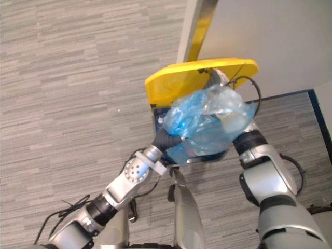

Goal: Gather rubbish on tea table into small bin, then transfer packed bag to large trash can.

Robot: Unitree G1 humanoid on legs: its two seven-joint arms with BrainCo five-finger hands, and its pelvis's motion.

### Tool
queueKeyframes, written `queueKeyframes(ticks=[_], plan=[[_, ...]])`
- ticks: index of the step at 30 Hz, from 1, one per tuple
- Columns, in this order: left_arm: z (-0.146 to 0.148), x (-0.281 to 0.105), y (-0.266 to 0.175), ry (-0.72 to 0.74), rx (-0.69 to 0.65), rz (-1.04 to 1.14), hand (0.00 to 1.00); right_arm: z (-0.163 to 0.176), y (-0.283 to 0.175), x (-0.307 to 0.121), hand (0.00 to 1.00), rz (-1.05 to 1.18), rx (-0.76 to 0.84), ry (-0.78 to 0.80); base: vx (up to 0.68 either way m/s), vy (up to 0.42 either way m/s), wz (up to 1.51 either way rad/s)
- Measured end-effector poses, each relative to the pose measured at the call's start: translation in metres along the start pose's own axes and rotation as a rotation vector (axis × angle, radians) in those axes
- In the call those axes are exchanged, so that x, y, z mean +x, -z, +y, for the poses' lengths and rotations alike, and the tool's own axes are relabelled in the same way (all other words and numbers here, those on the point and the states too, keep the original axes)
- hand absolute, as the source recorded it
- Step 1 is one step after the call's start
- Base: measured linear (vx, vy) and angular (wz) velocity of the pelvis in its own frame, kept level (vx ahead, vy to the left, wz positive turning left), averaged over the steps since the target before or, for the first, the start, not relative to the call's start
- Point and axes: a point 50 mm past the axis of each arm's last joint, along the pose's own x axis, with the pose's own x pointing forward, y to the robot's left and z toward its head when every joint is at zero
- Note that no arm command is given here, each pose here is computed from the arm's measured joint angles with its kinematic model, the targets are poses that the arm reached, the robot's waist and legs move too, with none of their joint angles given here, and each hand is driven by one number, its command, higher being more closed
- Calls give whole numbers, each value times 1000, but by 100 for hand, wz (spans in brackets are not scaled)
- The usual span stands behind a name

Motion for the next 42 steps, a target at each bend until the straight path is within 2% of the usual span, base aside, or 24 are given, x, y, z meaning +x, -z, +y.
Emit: queueKeyframes(ticks=[5,10,14,15,24,28,36,42], plan=[[27,25,5,-50,165,72,100,-21,-24,0,0,-108,72,96,-52,-46,7],[43,40,16,-53,332,184,100,-11,-40,1,0,-155,121,81,-10,-43,3],[44,47,11,-40,424,182,100,-2,-56,0,0,-204,188,60,0,-5,-1],[45,48,10,-36,446,181,0,1,-61,0,0,-220,198,55,0,0,0],[48,52,18,-37,574,246,0,7,-95,-7,0,-365,242,35,0,0,0],[49,56,15,-45,621,249,0,10,-97,-7,0,-370,248,29,-2,2,-3],[62,55,15,-111,638,271,0,13,-99,-8,0,-376,254,12,-6,-1,-2],[66,51,20,-116,634,295,0,28,-89,-12,0,-344,267,-37,-4,-1,1]])
